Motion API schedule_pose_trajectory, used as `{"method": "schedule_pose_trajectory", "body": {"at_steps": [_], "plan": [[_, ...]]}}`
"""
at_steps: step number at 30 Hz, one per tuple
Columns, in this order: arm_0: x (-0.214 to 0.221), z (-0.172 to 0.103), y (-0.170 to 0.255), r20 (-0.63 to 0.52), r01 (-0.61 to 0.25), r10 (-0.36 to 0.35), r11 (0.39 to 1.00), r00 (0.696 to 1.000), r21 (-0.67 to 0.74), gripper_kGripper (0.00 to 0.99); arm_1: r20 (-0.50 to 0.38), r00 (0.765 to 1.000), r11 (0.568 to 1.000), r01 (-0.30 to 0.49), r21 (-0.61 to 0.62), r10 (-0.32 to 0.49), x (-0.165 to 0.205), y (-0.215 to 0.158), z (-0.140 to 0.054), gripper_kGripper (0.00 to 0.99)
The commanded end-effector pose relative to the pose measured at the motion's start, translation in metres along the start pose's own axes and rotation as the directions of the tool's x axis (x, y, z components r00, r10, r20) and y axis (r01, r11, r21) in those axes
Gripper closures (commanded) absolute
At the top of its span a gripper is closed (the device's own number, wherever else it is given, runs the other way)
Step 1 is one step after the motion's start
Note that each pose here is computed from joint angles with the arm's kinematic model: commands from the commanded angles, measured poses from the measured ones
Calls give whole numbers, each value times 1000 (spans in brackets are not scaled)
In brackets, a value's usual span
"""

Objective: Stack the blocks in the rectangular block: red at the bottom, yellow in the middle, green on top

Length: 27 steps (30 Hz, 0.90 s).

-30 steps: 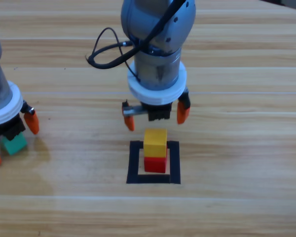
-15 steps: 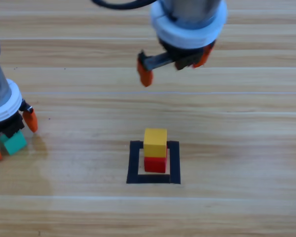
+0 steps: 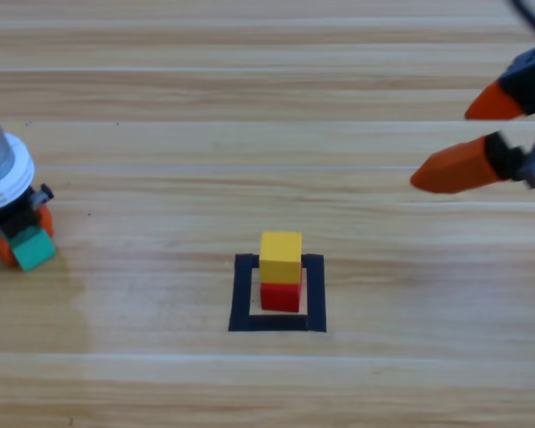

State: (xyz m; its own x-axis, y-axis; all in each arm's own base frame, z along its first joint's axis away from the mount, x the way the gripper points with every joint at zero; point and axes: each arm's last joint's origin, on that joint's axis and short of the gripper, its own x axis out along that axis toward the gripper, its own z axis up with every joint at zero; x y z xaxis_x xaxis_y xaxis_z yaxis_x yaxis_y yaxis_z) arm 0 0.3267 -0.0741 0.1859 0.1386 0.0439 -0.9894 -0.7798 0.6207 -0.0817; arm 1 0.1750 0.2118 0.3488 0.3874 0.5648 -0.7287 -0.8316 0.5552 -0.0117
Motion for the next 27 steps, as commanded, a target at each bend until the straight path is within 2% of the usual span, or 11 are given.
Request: {"method": "schedule_pose_trajectory", "body": {"at_steps": [1,2,4,9,10,14,17,22,27], "plan": [[-3,10,-16,-34,-19,25,986,999,164,889,30,992,990,-117,-76,120,-29,3,-19,11],[-8,12,-21,-43,7,4,972,999,236,953,29,991,988,-129,-87,132,-30,3,-21,11],[-13,18,-35,-68,41,-19,938,998,345,969,16,989,985,-142,-97,144,-24,3,-20,11],[-29,10,-92,-110,87,-23,770,994,632,990,-35,983,977,-185,-108,183,-8,3,-20,11],[-32,7,-101,-128,112,-33,720,991,684,990,-37,982,975,-189,-115,186,-7,3,-20,11],[-45,-13,-132,-155,133,-9,570,988,811,990,-44,982,975,-190,-118,186,-5,3,-21,11],[-64,-35,-142,-152,140,-14,480,988,866,990,-49,981,974,-195,-117,190,-4,3,-21,11],[-74,-65,-153,-158,142,9,397,987,907,990,-53,978,971,-208,-117,203,-2,4,-21,11],[-79,-84,-159,-166,142,30,388,986,911,990,-57,977,971,-209,-120,204,-2,4,-22,11]]}}
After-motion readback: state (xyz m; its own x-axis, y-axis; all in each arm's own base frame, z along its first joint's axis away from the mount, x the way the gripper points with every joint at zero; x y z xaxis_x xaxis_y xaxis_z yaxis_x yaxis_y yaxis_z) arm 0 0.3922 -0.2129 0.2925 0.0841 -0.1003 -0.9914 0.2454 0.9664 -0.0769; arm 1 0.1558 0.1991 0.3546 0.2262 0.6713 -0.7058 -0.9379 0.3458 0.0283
